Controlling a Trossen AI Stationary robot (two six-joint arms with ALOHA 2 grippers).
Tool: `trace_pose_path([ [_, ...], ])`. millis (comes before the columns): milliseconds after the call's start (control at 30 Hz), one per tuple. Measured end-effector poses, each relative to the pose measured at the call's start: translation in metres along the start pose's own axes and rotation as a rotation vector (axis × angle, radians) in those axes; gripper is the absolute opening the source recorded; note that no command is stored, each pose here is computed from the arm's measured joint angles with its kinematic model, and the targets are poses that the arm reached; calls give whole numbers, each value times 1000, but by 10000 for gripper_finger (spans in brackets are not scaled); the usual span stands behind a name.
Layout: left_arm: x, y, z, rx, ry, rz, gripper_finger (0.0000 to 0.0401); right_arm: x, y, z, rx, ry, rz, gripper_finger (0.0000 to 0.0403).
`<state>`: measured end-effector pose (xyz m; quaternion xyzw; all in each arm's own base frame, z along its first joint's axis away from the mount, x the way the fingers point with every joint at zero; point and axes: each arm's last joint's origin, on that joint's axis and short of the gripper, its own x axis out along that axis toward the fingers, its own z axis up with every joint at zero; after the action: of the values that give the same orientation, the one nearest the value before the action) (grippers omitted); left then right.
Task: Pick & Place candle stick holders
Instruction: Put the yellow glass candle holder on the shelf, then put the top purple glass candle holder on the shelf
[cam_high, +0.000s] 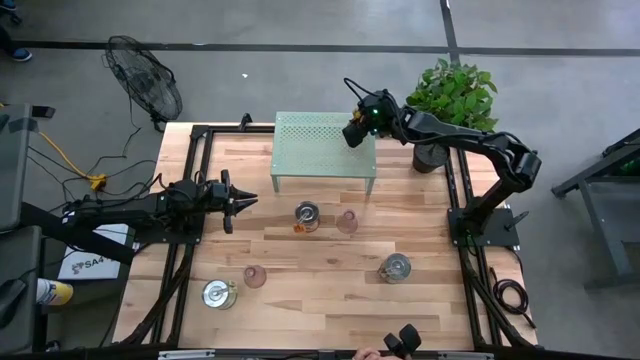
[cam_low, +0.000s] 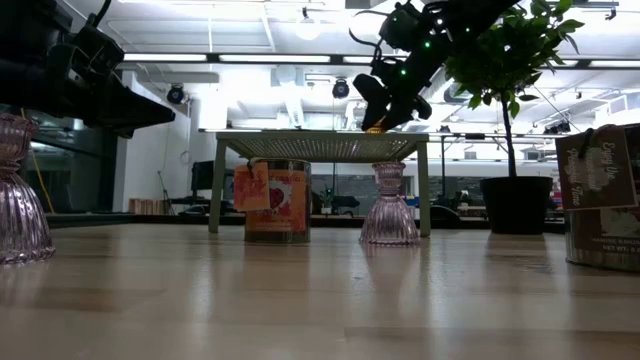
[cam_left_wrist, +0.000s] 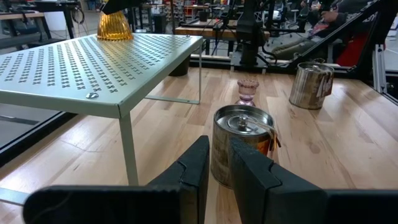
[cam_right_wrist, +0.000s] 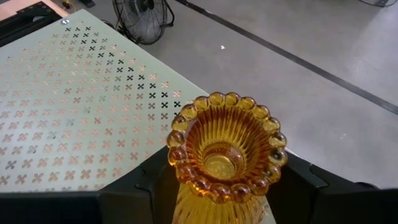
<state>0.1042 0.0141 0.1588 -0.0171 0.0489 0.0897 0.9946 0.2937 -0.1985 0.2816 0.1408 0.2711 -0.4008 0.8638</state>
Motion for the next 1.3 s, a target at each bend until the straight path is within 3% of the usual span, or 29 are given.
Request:
trace_pose_path([
  [533,0,0,0,0,0,0,58,-30,3,4,-25,-6,13,227],
  [933,0,0,0,0,0,0,58,-60,23,-2,-82,4,-19,227],
  [1300,0,0,0,0,1,0,58,-86,61,-23,-154,52,10,227],
])
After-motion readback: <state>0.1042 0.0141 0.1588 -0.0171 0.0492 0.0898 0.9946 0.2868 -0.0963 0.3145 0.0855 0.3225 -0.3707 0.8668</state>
